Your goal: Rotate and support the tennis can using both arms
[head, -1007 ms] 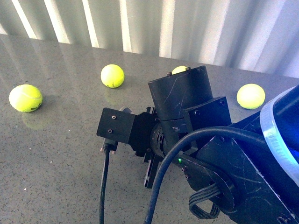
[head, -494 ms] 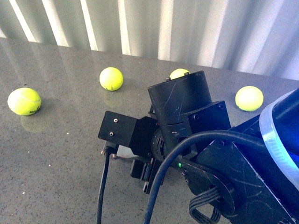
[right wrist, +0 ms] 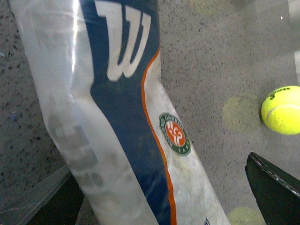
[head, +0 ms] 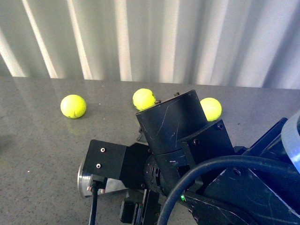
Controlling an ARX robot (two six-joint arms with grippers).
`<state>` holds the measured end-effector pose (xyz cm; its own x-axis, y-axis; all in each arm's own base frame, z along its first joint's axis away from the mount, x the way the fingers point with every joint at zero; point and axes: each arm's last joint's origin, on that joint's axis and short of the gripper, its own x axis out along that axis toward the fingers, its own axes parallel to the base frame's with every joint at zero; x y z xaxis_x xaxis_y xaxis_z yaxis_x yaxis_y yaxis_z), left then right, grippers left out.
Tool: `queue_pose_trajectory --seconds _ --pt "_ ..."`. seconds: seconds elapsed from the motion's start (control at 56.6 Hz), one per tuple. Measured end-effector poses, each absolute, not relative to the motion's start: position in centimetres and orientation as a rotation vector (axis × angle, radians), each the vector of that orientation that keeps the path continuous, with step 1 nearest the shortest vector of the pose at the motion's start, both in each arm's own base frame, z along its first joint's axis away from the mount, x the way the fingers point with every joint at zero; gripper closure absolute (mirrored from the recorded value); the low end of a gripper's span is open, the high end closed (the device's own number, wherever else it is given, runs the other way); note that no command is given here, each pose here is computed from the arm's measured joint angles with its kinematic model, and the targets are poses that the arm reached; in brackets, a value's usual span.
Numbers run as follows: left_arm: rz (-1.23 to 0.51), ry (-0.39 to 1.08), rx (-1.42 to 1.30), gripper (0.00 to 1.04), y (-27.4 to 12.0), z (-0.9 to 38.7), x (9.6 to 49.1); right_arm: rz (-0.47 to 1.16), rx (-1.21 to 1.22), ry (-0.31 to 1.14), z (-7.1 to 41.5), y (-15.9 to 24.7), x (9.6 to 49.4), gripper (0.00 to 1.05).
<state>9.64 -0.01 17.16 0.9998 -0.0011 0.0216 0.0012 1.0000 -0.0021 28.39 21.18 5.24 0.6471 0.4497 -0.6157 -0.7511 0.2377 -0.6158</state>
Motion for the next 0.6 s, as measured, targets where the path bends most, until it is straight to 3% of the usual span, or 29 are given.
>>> queue_pose_trajectory --seconds 0.6 --pt "-0.001 -0.021 -0.002 0.07 0.0 17.1 9.6 0.603 -1.037 0.303 8.3 12.9 27.5 0.07"
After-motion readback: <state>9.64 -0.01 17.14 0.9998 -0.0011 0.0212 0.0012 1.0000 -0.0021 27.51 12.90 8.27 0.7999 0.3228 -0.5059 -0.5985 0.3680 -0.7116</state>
